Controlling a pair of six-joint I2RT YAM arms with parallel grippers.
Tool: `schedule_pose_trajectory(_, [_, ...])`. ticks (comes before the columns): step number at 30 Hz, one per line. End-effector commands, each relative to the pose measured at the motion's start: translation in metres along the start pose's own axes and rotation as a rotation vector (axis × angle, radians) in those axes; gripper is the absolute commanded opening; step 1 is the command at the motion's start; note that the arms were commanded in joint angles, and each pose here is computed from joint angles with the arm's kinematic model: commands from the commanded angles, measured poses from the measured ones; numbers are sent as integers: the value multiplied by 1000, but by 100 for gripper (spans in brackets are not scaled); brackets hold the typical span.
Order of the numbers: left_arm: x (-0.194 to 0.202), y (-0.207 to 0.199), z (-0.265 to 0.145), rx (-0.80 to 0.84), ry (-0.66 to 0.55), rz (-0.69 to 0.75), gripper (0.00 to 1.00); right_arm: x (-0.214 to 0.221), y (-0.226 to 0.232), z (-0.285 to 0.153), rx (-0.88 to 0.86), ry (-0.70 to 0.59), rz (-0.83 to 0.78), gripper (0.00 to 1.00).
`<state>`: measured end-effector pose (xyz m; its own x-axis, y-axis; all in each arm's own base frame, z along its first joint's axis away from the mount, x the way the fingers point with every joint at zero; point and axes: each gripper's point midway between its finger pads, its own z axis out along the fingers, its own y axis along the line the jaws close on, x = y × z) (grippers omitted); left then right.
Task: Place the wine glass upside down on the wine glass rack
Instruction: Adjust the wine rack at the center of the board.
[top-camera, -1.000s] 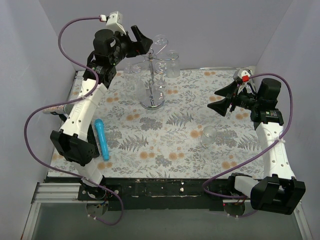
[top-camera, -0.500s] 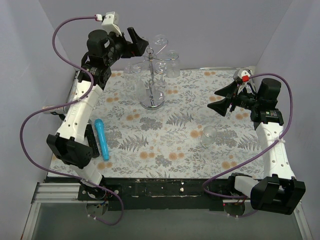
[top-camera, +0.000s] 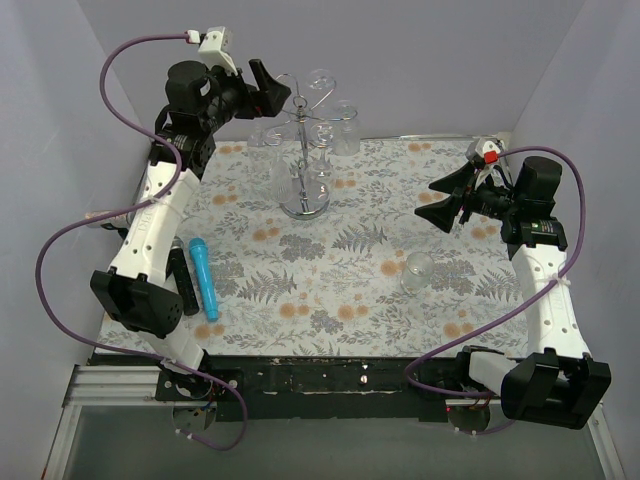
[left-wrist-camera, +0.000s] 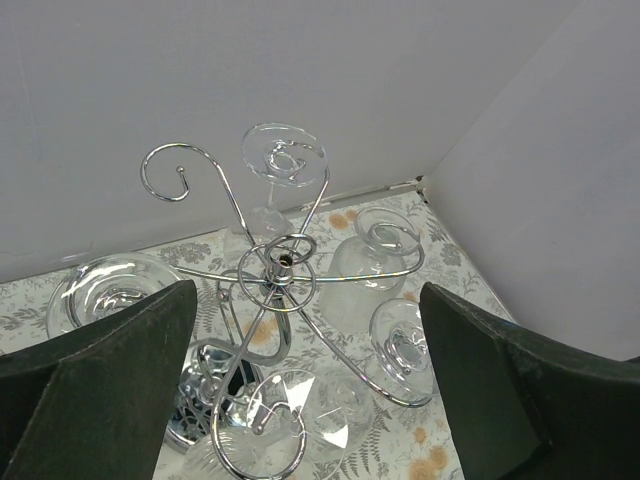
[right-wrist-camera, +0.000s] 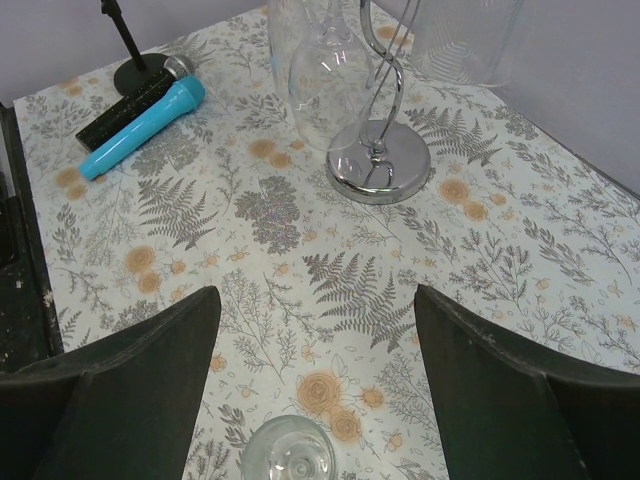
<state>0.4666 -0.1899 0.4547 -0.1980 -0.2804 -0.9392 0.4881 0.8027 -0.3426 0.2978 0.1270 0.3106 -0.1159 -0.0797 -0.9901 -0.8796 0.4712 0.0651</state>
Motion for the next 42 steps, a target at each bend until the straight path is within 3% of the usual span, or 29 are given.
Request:
schedule_pose_trajectory(1, [-23,-13,-22,41,-42,45,95,-15,0,-2,-6,-17,-42,86])
schedule_pose_trajectory(42, [-40,1,-25,145,-47,32,98,-17,-4,-1,-10,-1,-35,86])
